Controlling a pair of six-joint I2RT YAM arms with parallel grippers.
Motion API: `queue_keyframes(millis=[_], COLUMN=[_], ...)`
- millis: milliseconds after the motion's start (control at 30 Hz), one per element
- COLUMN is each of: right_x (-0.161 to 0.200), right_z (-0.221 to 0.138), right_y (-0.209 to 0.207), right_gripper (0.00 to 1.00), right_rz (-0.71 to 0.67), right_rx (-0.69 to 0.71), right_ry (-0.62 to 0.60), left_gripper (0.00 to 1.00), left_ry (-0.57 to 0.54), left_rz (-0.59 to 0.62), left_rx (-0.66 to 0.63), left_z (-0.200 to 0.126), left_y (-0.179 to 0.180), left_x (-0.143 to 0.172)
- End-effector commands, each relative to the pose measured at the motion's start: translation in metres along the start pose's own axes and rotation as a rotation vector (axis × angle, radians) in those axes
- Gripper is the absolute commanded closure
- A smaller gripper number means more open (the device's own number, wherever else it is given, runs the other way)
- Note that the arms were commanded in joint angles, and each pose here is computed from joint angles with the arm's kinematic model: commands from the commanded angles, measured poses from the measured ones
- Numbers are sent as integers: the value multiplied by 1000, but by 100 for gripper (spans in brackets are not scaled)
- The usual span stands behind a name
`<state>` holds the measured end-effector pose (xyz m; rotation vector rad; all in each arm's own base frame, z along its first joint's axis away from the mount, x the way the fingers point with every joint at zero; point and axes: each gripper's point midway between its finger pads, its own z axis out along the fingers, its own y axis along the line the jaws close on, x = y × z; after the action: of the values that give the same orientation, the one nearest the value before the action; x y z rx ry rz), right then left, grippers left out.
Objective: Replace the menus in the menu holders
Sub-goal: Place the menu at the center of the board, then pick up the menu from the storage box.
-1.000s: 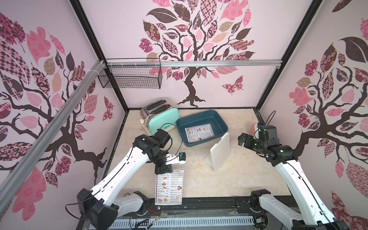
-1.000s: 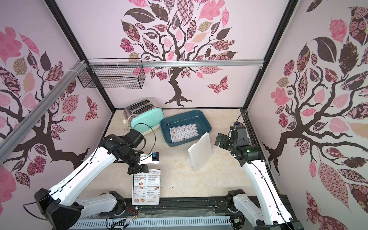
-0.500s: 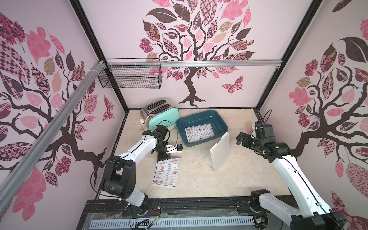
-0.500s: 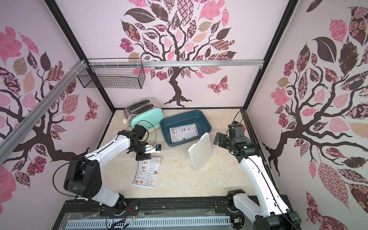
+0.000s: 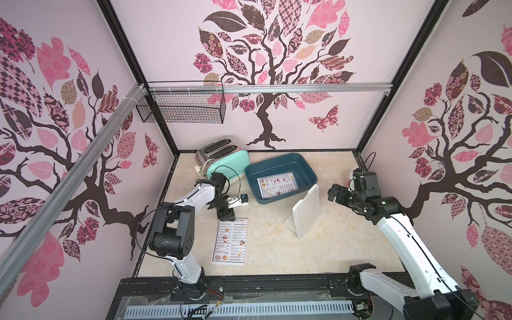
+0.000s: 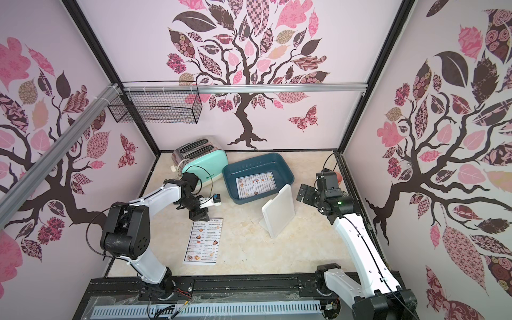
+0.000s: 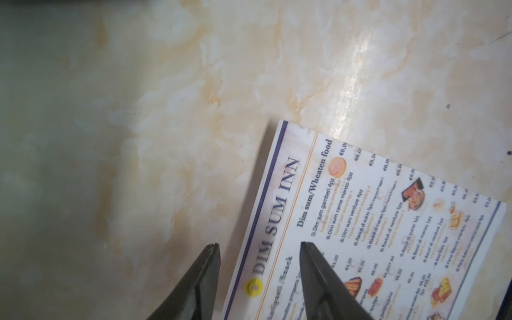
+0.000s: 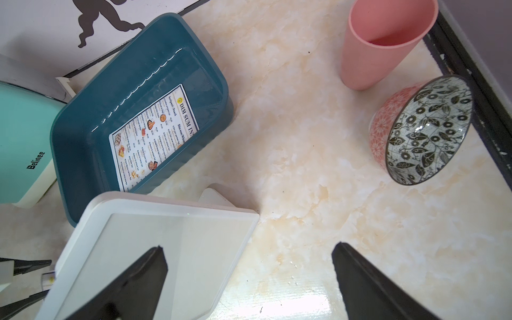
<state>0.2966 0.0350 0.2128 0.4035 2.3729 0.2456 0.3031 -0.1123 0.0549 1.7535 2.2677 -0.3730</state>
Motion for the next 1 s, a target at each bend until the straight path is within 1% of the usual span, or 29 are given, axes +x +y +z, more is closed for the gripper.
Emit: queue_keyframes(millis=[0, 67, 133, 200, 233, 267, 300, 333, 367, 433, 467, 500, 567, 600, 633, 700, 833, 900, 967], right_x=[-6, -7, -7, -9, -11, -14, -18, -22, -27, -41, -49, -56, -64, -68, -72, -75, -80, -82, -84], right_z=[-10, -12, -13, -13, -13, -12, -12, -11, -9, -4, 0, 7, 23, 32, 40, 60, 96, 114, 132], right_y=[1, 0, 0, 1, 3, 5, 8, 11, 15, 27, 35, 42, 55, 61, 66, 79, 110, 122, 126], right_gripper=[0, 0, 0, 0, 0, 0, 0, 0, 1, 0, 0, 0, 0, 1, 3, 6, 7, 8, 9], right_rz=[3, 2, -1, -1, 0, 3, 8, 14, 22, 34, 43, 54, 78, 93, 103, 108, 51, 27, 15], right_rx=[3, 8, 6, 3, -2, -8, -16, -25, -35, -68, -86, -101, -122, -126, -130, -139, -167, -173, -162], right_ry=[-22, -28, -32, -36, -38, -43, -49, -52, -57, -62, -57, -39, 6, 25, 38, 82, 153, 175, 183], left_gripper=[38, 37, 37, 37, 37, 36, 33, 31, 32, 38, 39, 39, 40, 39, 36, 29, 24, 24, 28], left_ry=[-90, -153, -256, -408, -480, -556, -617, -660, -711, -817, -876, -910, -936, -928, -908, -869, -762, -716, -672], left_rz=[11, 26, 0, -92, -159, -258, -356, -446, -583, -861, -959, -1023, -1143, -1202, -1250, -1305, -1369, -1389, -1398], left_rx=[-85, -140, -238, -338, -398, -465, -499, -512, -524, -491, -427, -373, -276, -230, -196, -116, -74, -78, -89], left_z=[-32, -54, -82, -113, -126, -143, -156, -165, -175, -185, -182, -177, -164, -154, -146, -129, -103, -93, -81], left_y=[10, 9, 16, 24, 33, 43, 48, 52, 59, 71, 72, 70, 67, 66, 66, 65, 74, 83, 91], left_x=[-20, -34, -54, -80, -92, -102, -109, -111, -111, -101, -100, -101, -103, -104, -105, -112, -118, -120, -122])
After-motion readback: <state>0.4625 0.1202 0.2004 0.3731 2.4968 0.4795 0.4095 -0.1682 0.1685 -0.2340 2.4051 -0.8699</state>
